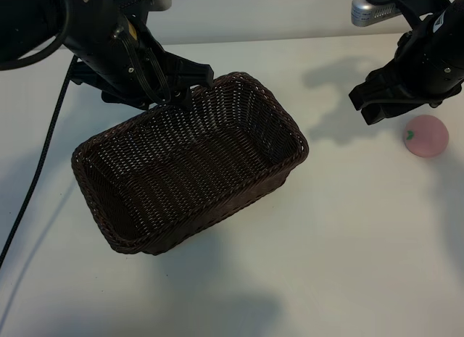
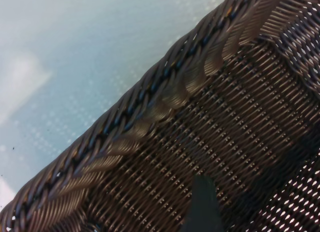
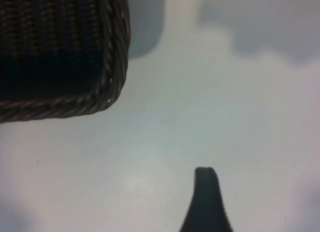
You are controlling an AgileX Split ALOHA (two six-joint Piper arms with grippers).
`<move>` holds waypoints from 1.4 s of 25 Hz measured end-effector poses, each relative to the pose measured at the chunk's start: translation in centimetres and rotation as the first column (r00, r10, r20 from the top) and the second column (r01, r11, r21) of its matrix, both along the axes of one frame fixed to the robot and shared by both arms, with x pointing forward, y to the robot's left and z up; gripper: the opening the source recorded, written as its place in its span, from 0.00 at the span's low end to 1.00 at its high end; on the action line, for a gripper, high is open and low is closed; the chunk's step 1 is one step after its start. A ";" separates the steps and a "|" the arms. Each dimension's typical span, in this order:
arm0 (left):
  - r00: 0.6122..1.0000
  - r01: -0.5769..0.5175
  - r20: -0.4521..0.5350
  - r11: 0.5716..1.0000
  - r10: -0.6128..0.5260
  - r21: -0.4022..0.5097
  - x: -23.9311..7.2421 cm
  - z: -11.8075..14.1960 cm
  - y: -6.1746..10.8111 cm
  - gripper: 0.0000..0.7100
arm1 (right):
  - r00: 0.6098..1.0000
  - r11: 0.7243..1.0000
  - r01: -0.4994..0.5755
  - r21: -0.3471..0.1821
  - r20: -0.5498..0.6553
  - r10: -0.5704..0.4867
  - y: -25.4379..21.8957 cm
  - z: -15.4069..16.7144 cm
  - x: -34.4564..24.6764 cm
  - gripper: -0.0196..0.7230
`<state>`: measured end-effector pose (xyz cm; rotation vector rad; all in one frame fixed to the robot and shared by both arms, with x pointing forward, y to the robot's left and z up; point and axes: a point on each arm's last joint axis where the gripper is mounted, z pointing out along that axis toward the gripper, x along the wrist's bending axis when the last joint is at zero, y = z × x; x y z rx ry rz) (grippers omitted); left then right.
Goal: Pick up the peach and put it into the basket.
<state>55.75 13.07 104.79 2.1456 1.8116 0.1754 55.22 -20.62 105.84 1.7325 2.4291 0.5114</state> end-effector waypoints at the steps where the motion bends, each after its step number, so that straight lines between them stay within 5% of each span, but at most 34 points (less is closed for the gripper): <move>1: 1.000 0.000 0.000 1.000 0.000 0.000 0.0 0.0 0.0 0.80 | 1.000 1.000 0.000 0.000 0.000 0.000 0.0 0.0 0.0 0.74; 35: 1.000 -0.017 -0.007 1.000 0.017 -0.003 -0.1 0.0 0.0 0.80 | 1.000 1.000 0.000 0.000 0.002 0.000 0.0 0.0 0.0 0.74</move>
